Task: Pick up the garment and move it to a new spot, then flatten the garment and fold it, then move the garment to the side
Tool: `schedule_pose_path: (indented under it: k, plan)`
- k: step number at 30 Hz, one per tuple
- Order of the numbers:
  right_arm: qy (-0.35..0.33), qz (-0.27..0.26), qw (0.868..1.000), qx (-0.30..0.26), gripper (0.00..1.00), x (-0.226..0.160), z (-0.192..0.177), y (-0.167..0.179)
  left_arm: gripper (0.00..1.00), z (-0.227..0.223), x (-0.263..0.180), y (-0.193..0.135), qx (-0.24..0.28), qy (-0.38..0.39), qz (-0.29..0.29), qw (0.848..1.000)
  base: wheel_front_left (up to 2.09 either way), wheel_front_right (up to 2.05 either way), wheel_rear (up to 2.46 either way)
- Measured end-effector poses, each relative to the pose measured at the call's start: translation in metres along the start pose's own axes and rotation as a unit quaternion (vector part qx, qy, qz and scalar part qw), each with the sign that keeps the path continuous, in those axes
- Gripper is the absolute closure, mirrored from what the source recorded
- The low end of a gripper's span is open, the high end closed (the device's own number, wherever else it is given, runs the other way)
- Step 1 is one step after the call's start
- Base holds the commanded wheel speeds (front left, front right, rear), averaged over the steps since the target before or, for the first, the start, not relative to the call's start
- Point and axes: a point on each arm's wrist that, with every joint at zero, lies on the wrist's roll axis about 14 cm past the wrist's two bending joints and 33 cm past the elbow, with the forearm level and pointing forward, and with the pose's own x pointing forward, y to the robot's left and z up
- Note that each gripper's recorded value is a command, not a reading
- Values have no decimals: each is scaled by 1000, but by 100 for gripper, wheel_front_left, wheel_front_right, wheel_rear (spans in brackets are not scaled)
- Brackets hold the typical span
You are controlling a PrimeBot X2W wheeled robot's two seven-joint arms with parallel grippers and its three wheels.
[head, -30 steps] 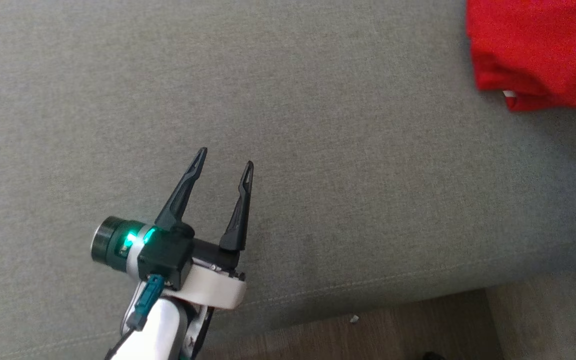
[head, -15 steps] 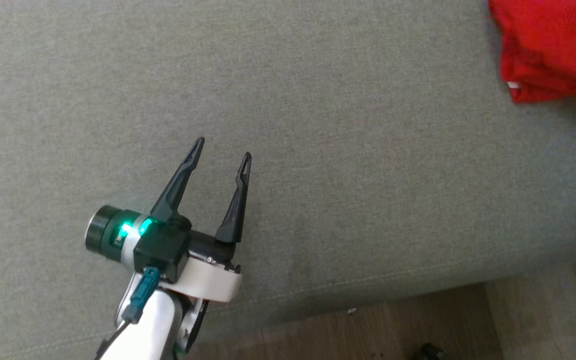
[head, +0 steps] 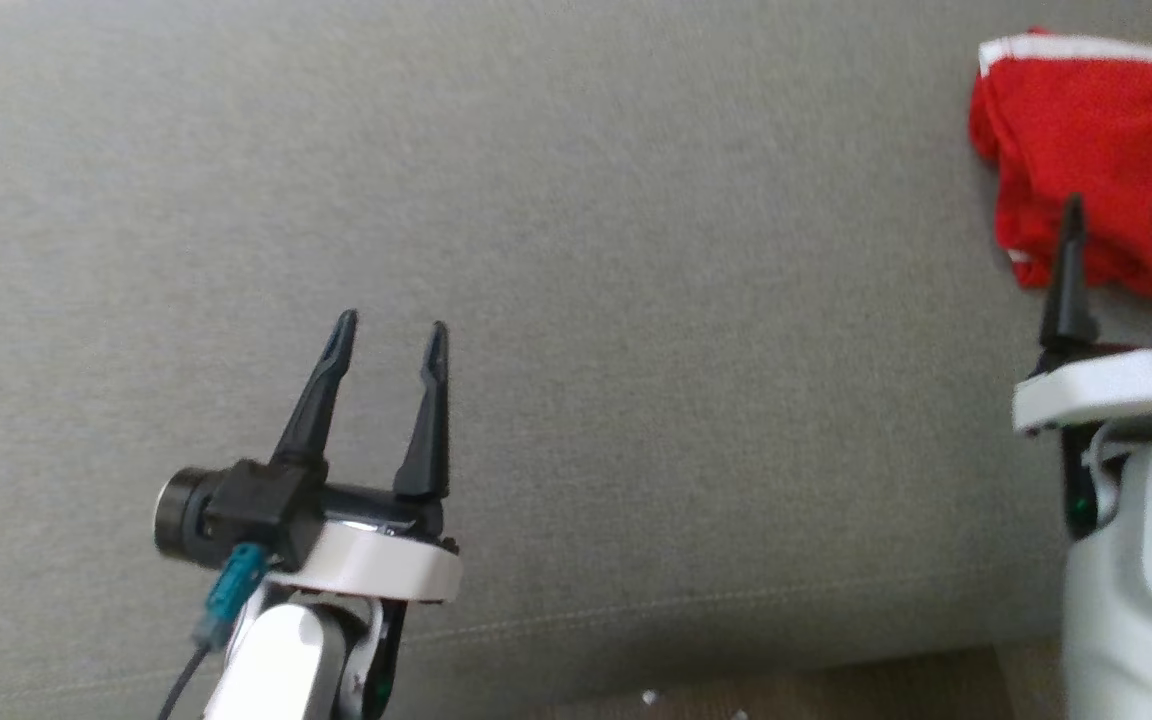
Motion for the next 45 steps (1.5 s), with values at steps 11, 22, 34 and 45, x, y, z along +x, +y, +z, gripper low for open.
schedule_pose_path:
  k: [11,22,34,45]
  plan:
    - [-96,116,982,112,0,-80,50,88,0,41,-49,39,13,-42,85,995,0,0,0]
    - [-97,143,977,123,0,-107,51,105,0,40,-90,51,17,-34,122,992,0,0,0]
    - [-102,144,976,125,0,-111,54,105,0,35,-90,44,8,-27,105,994,0,0,0]
    - [-31,138,980,139,100,-121,10,106,100,-14,-113,44,-21,55,118,991,0,0,0]
